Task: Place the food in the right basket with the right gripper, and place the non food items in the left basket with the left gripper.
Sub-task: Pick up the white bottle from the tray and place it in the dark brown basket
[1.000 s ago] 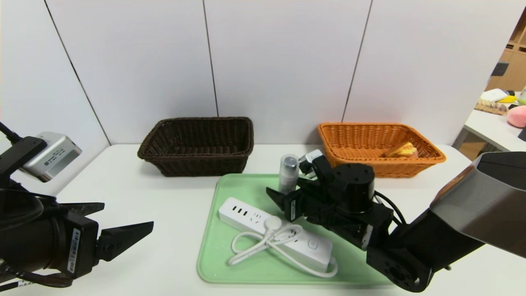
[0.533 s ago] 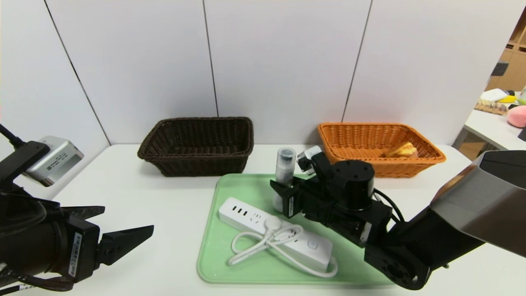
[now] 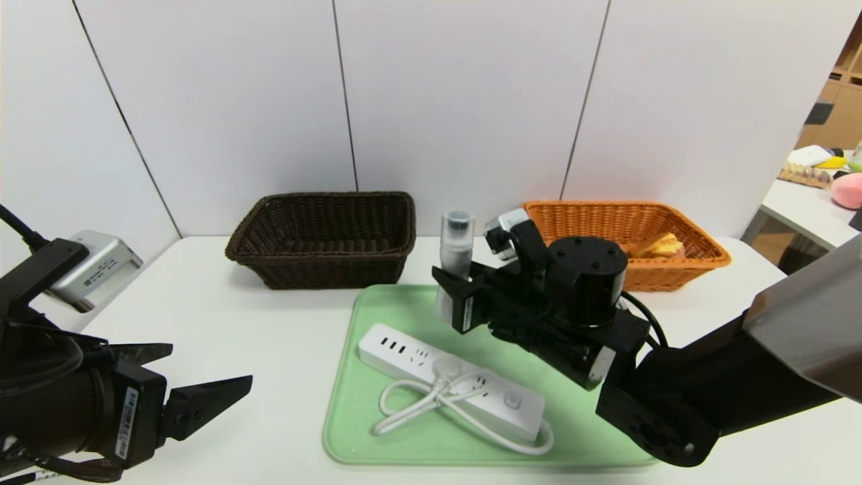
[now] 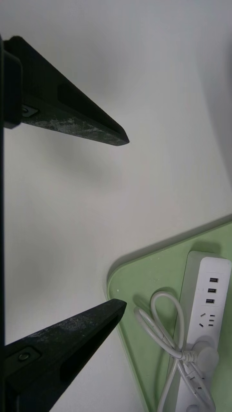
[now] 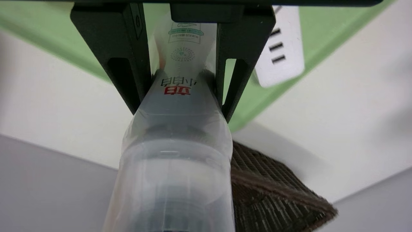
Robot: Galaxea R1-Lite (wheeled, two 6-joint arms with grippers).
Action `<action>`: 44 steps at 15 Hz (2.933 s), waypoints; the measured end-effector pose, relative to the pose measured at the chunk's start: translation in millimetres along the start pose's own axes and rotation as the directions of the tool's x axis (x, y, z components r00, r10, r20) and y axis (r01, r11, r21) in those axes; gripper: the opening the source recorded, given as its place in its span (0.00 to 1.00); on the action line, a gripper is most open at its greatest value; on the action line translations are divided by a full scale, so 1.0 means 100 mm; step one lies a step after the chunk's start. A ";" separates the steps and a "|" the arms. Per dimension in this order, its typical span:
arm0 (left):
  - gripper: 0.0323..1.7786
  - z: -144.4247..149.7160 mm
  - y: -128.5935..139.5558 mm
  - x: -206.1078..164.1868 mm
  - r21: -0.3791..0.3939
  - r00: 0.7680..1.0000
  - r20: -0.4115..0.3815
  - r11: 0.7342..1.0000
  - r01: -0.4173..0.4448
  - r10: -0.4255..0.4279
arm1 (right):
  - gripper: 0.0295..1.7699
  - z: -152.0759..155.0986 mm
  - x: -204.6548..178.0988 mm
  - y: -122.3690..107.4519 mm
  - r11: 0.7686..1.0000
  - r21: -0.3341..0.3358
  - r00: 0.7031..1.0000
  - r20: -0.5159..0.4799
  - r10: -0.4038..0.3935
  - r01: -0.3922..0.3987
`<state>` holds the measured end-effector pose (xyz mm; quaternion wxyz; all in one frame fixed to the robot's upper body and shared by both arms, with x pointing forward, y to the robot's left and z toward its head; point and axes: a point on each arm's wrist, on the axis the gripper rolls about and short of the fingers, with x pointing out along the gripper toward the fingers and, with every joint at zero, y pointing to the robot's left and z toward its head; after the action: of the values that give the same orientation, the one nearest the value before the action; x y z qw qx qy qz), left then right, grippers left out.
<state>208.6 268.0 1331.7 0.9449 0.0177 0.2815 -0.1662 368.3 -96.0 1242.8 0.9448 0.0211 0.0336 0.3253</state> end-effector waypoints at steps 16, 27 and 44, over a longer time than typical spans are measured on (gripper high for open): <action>0.95 -0.10 0.02 0.01 -0.003 0.999 -0.022 0.999 -0.032 0.032 | 0.31 1.30 0.80 0.15 1.000 -0.021 0.983 0.184 -0.019 0.023; 0.95 -0.10 0.02 0.04 -0.002 0.999 -0.032 0.999 -0.037 0.037 | 0.31 0.54 1.54 0.01 1.000 -0.026 0.996 0.089 -0.007 0.009; 0.95 -0.12 0.02 0.04 -0.001 0.999 -0.039 0.999 -0.036 0.036 | 0.78 0.62 1.51 0.09 1.000 -0.023 0.991 0.131 0.023 -0.020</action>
<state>206.4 270.2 1319.2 0.9420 0.0253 0.2996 -0.1488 486.3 3.2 1297.2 0.9415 0.0324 -0.0324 0.3338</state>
